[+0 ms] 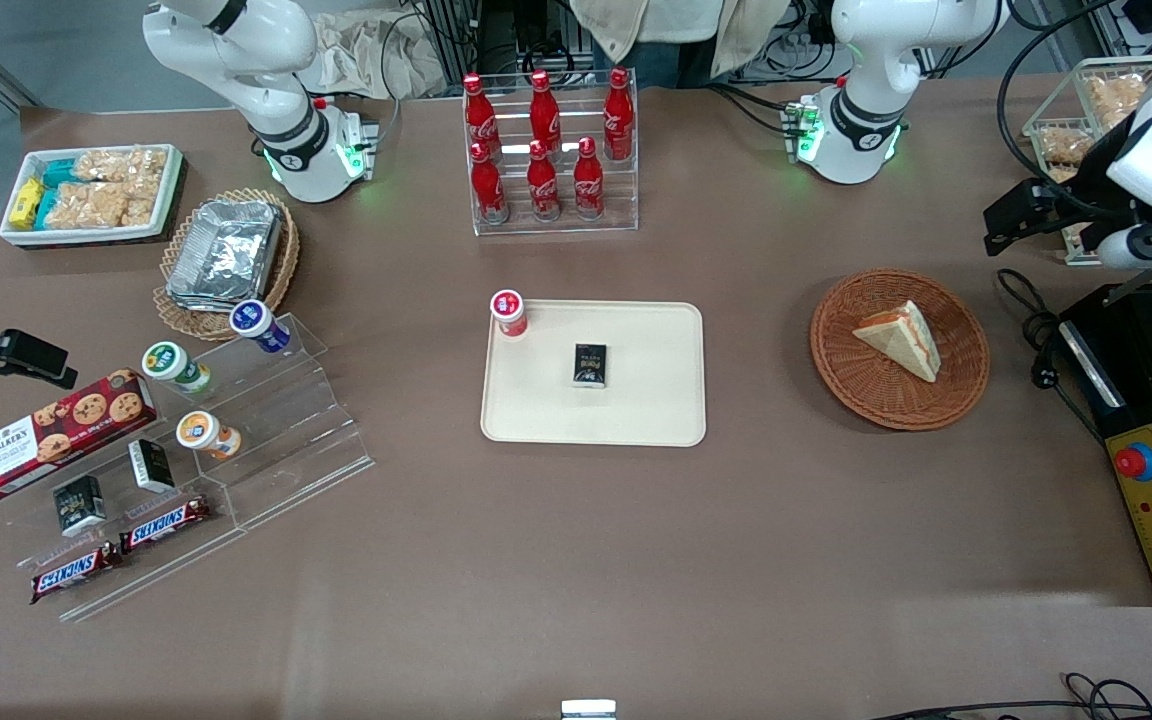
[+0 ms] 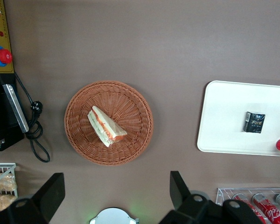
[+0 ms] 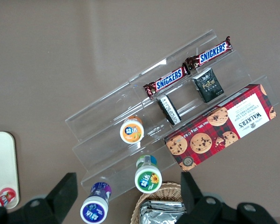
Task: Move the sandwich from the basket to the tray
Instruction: 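Move the left gripper from its rest pose toward the wicker basket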
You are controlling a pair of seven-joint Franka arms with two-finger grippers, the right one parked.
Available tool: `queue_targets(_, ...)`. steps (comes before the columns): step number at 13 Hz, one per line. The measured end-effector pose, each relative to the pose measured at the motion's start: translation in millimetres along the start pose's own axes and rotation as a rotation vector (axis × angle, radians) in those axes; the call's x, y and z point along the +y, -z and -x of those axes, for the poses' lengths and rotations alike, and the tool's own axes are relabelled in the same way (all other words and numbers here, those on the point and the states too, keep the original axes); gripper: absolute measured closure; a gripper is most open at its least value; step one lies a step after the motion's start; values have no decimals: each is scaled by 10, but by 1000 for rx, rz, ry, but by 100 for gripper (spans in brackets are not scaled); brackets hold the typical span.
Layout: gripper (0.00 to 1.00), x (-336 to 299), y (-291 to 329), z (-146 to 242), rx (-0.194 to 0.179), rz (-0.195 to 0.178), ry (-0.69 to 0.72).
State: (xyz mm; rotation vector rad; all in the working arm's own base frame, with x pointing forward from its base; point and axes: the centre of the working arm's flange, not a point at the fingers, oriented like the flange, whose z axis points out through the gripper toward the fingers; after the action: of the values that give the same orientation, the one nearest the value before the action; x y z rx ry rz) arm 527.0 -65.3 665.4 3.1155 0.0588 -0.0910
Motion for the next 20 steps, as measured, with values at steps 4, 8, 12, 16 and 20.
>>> queue_targets(4, 0, -148, -29, -32, -11, -7, 34)
queue_targets(8, 0, -143, -157, -51, -42, -27, 398)
queue_targets(12, 0, -119, -379, 43, -88, -57, 574)
queue_targets(16, 0, -270, -566, 438, -40, -58, 681)
queue_targets(20, 0, -350, -985, 649, -14, -59, 753)
